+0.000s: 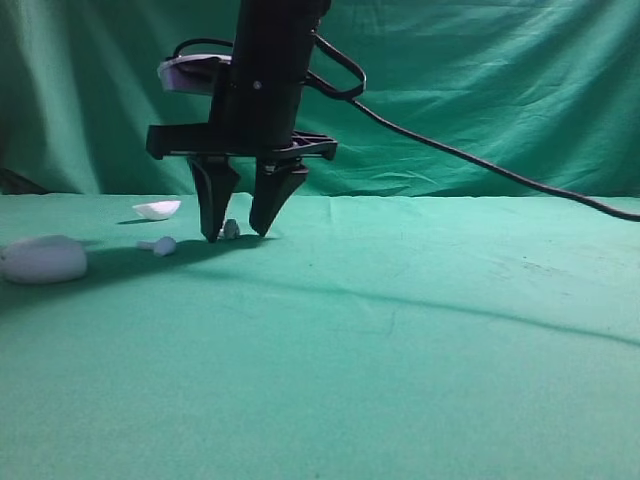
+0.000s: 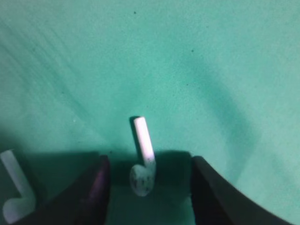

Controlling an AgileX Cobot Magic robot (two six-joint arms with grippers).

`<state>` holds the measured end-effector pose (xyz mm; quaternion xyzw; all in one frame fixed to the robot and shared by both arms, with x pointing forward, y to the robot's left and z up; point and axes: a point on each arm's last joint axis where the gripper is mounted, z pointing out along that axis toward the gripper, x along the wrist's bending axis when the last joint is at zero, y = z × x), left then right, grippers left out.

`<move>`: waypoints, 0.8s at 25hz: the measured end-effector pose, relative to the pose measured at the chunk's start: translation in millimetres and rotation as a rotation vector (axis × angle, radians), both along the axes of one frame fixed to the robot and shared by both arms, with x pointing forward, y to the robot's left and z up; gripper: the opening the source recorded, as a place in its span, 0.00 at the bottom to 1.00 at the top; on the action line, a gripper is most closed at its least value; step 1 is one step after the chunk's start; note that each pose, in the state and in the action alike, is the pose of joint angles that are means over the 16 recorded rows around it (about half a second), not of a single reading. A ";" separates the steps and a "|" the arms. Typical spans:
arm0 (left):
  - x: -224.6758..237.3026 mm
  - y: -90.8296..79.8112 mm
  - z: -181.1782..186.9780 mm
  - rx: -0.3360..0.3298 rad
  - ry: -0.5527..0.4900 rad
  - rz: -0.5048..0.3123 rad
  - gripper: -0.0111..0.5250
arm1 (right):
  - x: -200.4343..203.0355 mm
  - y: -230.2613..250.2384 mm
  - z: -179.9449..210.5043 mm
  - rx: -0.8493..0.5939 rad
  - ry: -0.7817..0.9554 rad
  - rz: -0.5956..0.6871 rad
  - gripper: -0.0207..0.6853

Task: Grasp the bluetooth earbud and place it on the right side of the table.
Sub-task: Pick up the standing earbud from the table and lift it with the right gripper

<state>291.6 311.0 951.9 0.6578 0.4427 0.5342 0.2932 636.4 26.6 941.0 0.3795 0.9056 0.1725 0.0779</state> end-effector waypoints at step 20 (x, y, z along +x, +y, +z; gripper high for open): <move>0.0 0.0 0.0 0.000 0.000 0.000 0.02 | -16.3 -56.0 126.6 -0.053 -0.091 -0.126 0.15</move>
